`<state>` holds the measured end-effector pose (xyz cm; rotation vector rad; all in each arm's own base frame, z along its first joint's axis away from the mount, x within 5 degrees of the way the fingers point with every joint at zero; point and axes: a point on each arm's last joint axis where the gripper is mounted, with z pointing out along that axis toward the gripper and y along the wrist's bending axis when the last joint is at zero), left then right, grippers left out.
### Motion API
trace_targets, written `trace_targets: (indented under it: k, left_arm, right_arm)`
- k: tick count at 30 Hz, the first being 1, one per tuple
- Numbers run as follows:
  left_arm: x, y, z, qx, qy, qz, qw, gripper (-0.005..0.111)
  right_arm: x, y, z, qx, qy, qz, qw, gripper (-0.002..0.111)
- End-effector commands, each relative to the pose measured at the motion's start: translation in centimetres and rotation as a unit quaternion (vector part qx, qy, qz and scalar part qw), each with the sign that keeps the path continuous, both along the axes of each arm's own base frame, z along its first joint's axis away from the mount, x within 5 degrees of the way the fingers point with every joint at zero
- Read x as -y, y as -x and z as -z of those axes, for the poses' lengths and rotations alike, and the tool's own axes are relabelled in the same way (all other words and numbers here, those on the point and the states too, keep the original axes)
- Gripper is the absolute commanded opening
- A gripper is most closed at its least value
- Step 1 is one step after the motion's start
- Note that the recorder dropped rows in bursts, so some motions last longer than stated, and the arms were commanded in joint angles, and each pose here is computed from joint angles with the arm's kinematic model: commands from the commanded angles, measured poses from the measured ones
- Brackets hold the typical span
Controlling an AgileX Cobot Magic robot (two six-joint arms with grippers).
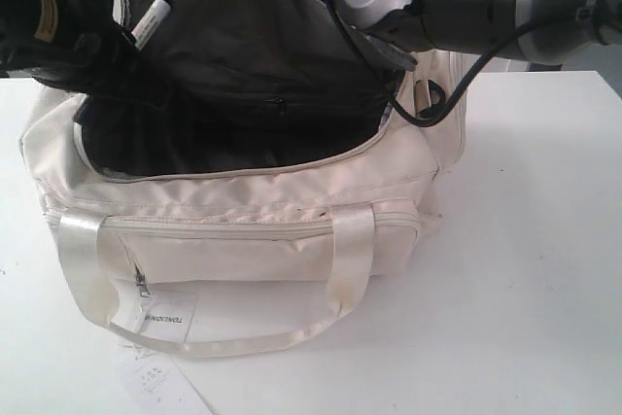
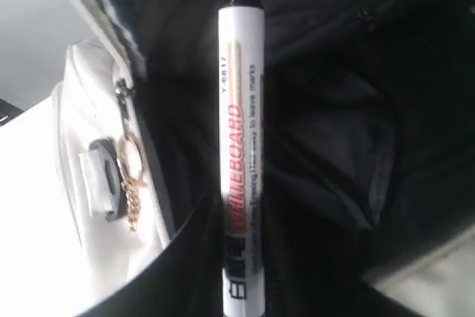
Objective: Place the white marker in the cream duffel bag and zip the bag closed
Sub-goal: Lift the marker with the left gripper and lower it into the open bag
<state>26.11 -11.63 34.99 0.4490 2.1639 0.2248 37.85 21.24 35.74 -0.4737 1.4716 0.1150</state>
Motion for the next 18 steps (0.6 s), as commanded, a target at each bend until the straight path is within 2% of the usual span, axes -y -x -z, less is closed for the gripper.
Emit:
trace_targets:
  k: [1,5,9,14,18]
  left_arm:
    - [-1.0,-1.7,0.4,0.061,0.029,0.028,0.997,0.0]
    - [-1.5,-2.7,1.5,0.116,0.067,0.084,0.987,0.0]
    - [-3.1,-3.4,3.3,0.13,0.106,0.087,0.982,0.0]
    - [-4.5,-3.7,3.6,0.193,0.186,0.104,0.958,0.0]
    - [-4.3,-3.9,3.7,0.211,0.193,0.12,0.951,0.0]
  right_arm:
    - [0.8,0.1,-1.4,0.028,-0.019,0.018,0.999,0.0]
    - [0.8,0.1,-1.4,0.028,-0.019,0.018,0.999,0.0]
    - [0.8,0.1,-1.4,0.028,-0.019,0.018,0.999,0.0]
    - [0.8,0.1,-1.4,0.028,-0.019,0.018,0.999,0.0]
    - [0.8,0.1,-1.4,0.028,-0.019,0.018,0.999,0.0]
